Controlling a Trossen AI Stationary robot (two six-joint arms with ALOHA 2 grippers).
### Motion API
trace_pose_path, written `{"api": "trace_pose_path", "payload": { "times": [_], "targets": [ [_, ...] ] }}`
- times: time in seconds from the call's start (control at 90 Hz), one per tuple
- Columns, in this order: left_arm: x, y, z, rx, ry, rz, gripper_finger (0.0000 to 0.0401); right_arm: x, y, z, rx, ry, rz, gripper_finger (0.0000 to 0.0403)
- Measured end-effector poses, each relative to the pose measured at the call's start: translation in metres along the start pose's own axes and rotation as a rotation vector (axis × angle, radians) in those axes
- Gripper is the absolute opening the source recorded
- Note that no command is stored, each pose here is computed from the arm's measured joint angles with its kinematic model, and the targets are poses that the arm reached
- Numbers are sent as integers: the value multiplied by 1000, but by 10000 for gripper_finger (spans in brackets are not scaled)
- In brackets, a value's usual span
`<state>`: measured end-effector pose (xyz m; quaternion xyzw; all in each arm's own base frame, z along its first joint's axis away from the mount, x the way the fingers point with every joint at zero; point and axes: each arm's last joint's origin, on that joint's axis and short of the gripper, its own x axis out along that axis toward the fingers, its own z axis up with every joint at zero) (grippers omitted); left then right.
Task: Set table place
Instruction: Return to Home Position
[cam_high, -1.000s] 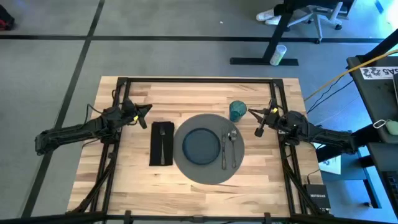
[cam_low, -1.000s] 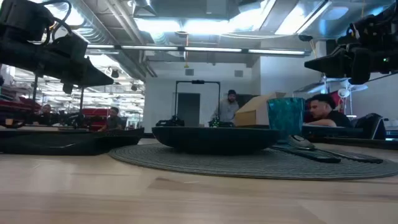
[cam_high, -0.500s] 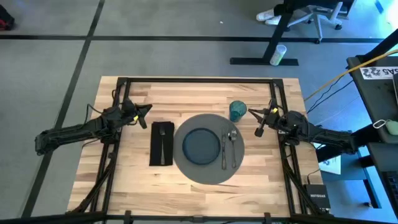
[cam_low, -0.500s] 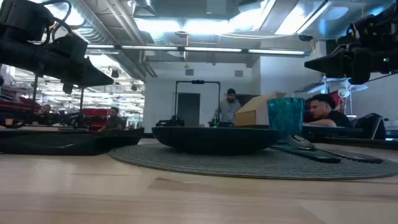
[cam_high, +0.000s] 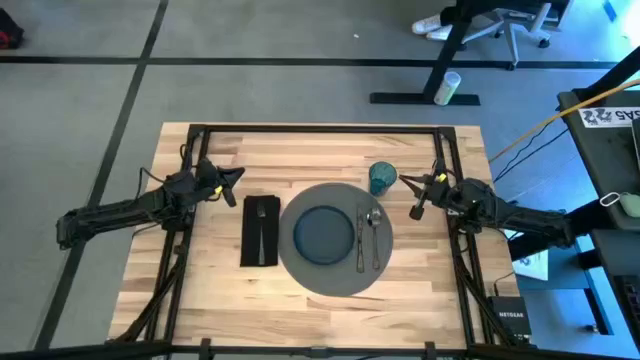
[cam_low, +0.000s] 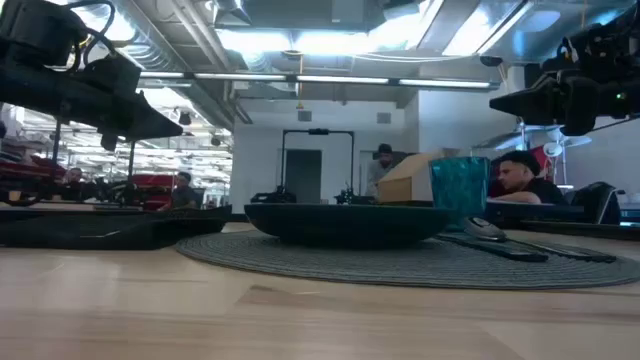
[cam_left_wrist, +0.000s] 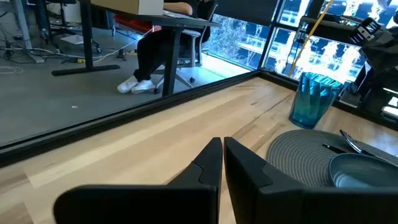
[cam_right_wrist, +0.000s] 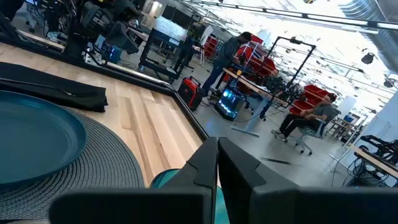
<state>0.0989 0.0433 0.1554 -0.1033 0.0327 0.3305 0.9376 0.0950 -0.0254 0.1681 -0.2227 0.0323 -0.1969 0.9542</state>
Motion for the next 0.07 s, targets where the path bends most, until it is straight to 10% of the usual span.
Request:
{"api": "trace_pose_path", "payload": {
  "times": [0.067],
  "targets": [
    [0,0,0,0,0,0,0,0,0,0,0,0,0,0]
  ]
}}
